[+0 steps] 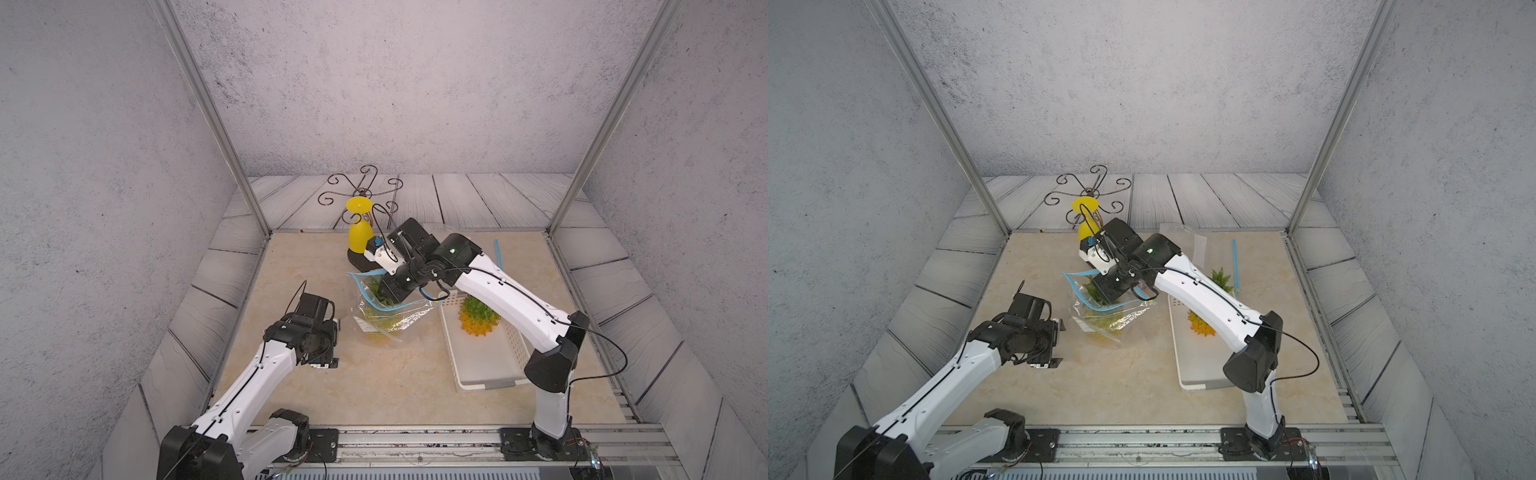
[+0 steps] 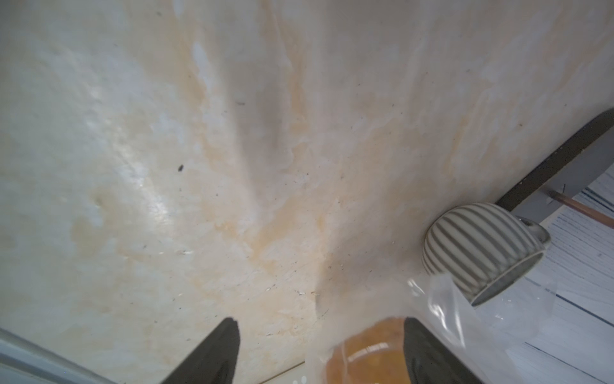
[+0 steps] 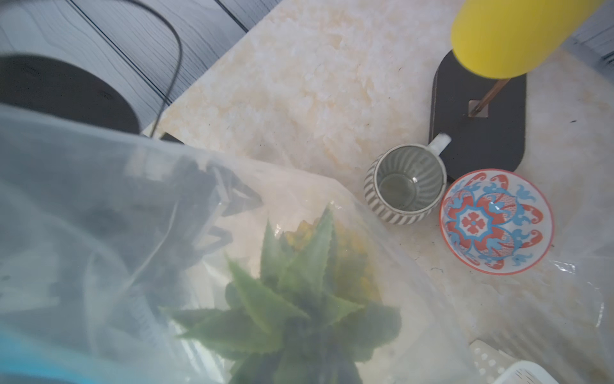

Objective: Open the zip-top bag and take out the pineapple
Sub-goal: Pick up the pineapple from the zipper food storage bag.

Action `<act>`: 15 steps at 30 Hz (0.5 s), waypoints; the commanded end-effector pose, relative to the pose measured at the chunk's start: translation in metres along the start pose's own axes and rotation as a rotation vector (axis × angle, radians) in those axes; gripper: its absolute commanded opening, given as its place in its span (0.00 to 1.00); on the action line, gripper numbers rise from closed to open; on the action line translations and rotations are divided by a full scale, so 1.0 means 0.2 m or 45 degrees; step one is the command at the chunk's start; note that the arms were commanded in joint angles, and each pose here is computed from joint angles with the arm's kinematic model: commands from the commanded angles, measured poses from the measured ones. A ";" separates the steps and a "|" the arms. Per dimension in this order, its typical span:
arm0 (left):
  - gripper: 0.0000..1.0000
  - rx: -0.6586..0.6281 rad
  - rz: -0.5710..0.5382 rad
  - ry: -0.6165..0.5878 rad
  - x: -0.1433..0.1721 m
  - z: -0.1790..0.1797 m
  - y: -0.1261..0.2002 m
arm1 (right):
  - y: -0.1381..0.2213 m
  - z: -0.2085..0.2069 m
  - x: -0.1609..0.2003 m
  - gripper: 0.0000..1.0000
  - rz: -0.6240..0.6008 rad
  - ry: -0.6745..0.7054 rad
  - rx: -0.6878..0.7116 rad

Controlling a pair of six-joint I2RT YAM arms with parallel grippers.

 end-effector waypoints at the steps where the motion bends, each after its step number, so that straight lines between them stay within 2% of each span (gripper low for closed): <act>1: 0.80 0.106 0.038 0.092 0.00 -0.07 -0.05 | 0.31 0.13 -0.06 0.00 -0.182 0.023 -0.157; 2: 0.81 0.113 0.036 0.101 -0.01 -0.08 -0.07 | 0.31 0.13 -0.06 0.00 -0.178 0.020 -0.165; 6: 0.97 0.209 -0.012 0.115 -0.05 -0.14 -0.07 | 0.34 0.14 -0.05 0.00 -0.174 0.011 -0.172; 9: 0.97 0.312 -0.077 0.135 -0.09 -0.15 -0.02 | 0.33 0.13 -0.04 0.00 -0.165 0.008 -0.167; 12: 0.97 0.390 -0.144 0.216 -0.12 -0.11 0.06 | 0.32 0.13 -0.05 0.00 -0.161 -0.005 -0.180; 15: 0.97 0.429 -0.132 0.131 -0.12 -0.13 0.06 | 0.33 0.14 -0.06 0.00 -0.170 -0.016 -0.200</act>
Point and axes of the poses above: each gripper's point midway between its finger pads, its own y axis back along the fingers, its own z axis along the line the jaws close on, x = y × z, the point moved 7 cm from there along y, back along the fingers, and after that the axes turned 15 degrees about -y, right-handed, at the moved point
